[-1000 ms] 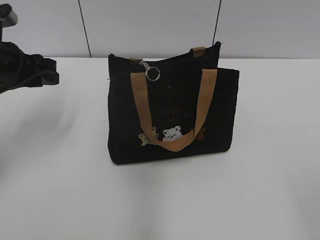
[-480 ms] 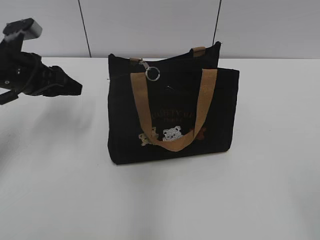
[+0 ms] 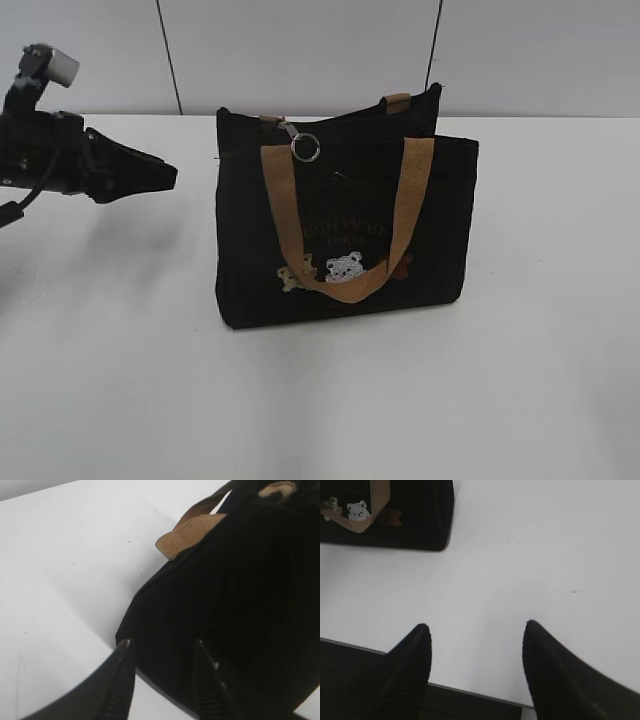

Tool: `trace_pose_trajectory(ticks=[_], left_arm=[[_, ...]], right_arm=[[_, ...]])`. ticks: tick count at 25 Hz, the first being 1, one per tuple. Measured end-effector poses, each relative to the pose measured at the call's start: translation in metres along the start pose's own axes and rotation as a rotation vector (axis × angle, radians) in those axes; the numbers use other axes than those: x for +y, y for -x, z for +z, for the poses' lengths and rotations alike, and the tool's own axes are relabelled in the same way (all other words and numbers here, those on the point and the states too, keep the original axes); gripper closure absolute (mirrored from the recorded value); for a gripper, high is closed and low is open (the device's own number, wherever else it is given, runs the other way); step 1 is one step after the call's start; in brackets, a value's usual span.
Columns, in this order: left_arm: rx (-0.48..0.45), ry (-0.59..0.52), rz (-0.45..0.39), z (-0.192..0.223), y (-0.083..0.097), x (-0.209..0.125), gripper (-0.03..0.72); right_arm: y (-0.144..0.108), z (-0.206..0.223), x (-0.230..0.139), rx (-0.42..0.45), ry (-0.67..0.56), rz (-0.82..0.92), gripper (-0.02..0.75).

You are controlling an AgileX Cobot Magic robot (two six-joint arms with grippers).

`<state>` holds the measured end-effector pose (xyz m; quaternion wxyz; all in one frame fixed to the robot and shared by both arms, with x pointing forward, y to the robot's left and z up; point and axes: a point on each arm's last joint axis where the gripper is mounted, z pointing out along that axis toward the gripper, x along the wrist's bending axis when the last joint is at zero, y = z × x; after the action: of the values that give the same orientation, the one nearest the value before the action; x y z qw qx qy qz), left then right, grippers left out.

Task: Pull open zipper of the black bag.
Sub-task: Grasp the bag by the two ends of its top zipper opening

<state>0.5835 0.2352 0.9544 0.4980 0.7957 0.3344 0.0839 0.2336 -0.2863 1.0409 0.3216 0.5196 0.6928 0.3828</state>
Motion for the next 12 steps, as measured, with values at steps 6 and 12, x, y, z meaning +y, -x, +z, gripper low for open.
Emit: trace_pose_trajectory(ticks=[6,12], left_arm=[[0.004,0.036,0.085,0.007,-0.006,-0.002,0.297],[-0.046,0.088,0.192,0.021,-0.013,0.003,0.234]], right_arm=[[0.000,0.000,0.000,0.000,0.000,0.000,0.297],[0.000,0.000,0.000,0.000,0.000,0.000,0.297]])
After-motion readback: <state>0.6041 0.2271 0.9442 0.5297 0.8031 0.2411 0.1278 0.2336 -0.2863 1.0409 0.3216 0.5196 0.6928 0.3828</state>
